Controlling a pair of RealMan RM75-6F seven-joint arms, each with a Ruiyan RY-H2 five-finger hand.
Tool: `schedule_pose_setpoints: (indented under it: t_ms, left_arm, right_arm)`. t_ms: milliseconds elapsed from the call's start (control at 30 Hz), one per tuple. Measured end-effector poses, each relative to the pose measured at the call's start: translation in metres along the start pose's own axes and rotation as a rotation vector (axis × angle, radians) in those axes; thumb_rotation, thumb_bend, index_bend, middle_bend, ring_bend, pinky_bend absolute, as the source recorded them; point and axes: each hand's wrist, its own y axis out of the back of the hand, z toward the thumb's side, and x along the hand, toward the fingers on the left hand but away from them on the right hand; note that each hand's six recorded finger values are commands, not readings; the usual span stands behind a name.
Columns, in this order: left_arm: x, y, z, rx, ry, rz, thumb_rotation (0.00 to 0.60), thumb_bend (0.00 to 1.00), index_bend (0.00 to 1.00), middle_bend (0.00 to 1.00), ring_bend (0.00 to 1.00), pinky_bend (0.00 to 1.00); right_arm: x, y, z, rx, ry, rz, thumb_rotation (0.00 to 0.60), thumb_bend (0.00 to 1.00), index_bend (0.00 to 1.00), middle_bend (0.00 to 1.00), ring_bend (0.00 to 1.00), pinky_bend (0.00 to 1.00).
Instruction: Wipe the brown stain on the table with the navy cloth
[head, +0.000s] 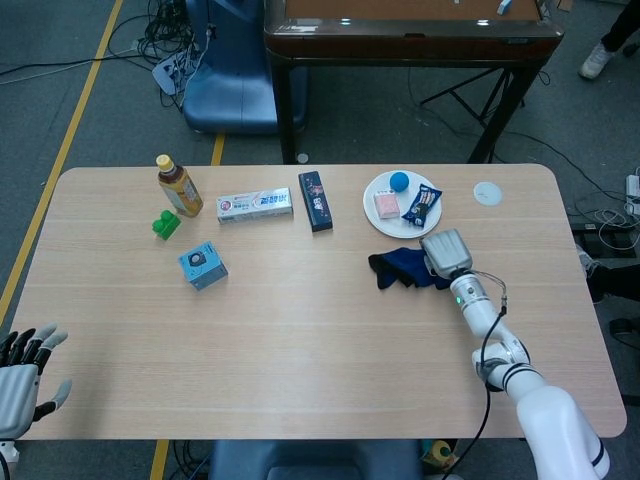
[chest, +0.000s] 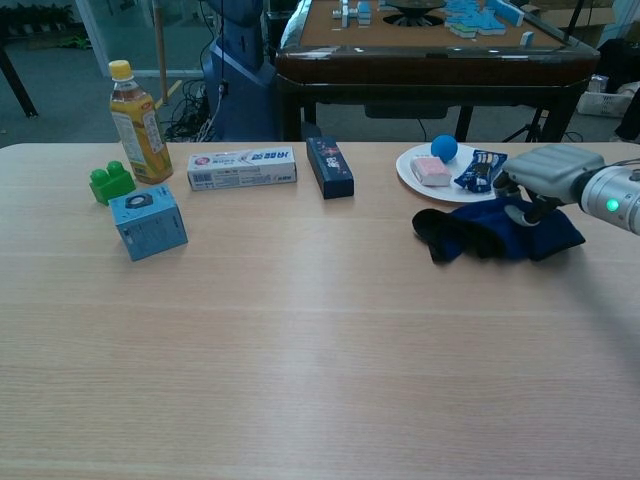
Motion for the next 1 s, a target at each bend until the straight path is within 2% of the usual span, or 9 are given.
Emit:
schedule_pose_setpoints:
  t_ms: [133,433,633,1000]
  left_arm:
    - [0.0,0.0,0.0,-0.001,0.001,0.0,0.6,0.27,0.21,0.13,0.09,0.03]
    - [-0.002,0.001,-0.003,-0.001,0.007,0.002,0.6,0.27,0.21,0.13,0.09,0.03]
    - [-0.003,0.0,-0.003,-0.003,0.01,0.001,0.6,0.27,0.21,0.13,0.09,0.03]
    - [-0.003,0.0,-0.004,0.0,0.013,-0.002,0.6,0.27,0.21,0.13,0.09,0.03]
  right_arm:
    - [-0.002,0.001,-0.004,-0.002,-0.018,0.003,0.6,0.73,0.8,0.56,0.53,0.76]
    - [-0.005,0.001,0.034,-0.014,0.061,-0.001,0.6,0.73,0.8,0.56,0.53,0.76]
    - [-0.002,0.004,0.072,-0.047,0.151,-0.02,0.6,0.73,0.8,0.56,0.53,0.76]
    - [0.02,0.028,0.152,-0.138,0.393,-0.098,0.6,0.73,0.8,0.56,0.53,0.76]
